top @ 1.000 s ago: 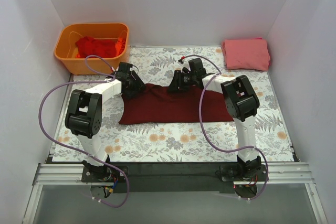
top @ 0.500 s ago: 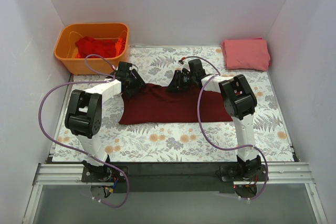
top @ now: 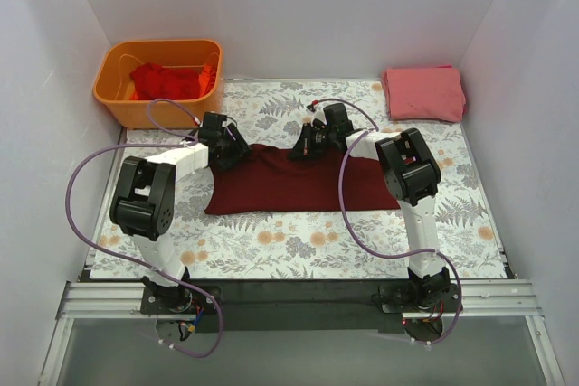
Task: Fold and stack the t-shirts
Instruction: Fold the tshirt
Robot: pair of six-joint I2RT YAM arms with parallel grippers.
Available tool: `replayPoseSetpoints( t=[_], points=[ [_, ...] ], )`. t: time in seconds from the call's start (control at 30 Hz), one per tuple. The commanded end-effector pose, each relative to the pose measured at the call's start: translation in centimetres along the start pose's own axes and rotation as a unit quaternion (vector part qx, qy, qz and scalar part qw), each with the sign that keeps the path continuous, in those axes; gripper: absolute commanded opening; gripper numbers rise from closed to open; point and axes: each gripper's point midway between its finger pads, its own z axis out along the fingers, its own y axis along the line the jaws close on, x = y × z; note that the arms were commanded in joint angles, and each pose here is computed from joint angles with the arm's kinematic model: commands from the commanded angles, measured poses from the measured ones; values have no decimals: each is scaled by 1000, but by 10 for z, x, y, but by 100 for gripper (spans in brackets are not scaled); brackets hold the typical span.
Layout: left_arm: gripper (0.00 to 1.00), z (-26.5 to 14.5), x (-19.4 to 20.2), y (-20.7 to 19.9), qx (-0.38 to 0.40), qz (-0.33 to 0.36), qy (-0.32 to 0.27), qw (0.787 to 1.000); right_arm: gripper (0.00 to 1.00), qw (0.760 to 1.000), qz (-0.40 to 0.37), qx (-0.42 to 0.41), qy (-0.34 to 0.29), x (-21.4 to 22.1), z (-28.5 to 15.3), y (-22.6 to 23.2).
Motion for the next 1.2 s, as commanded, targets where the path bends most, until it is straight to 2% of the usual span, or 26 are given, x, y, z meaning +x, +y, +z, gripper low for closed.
replayPoseSetpoints(
  t=[0.0,0.33,0.57,1.03,1.13,1.17],
  points=[
    [62,-18,-9,-15,35,16,-28,999,1,999,-27,-24,-14,-15,3,15],
    [55,-13,-11,-21,74,41,-52,995,1,999,-29,-29,-14,-16,2,18],
    [40,-9,-12,-35,107,41,-46,992,1,999,-29,-33,-15,-17,3,19],
    [37,-5,-1,-30,101,34,-29,994,1,998,-38,-39,-21,-23,3,23],
    [26,-10,-4,-30,96,30,-34,994,1,998,-47,-36,-26,-25,1,24],
    [17,-13,-8,-32,97,25,-39,994,1,998,-50,-36,-26,-26,0,24]
  ],
)
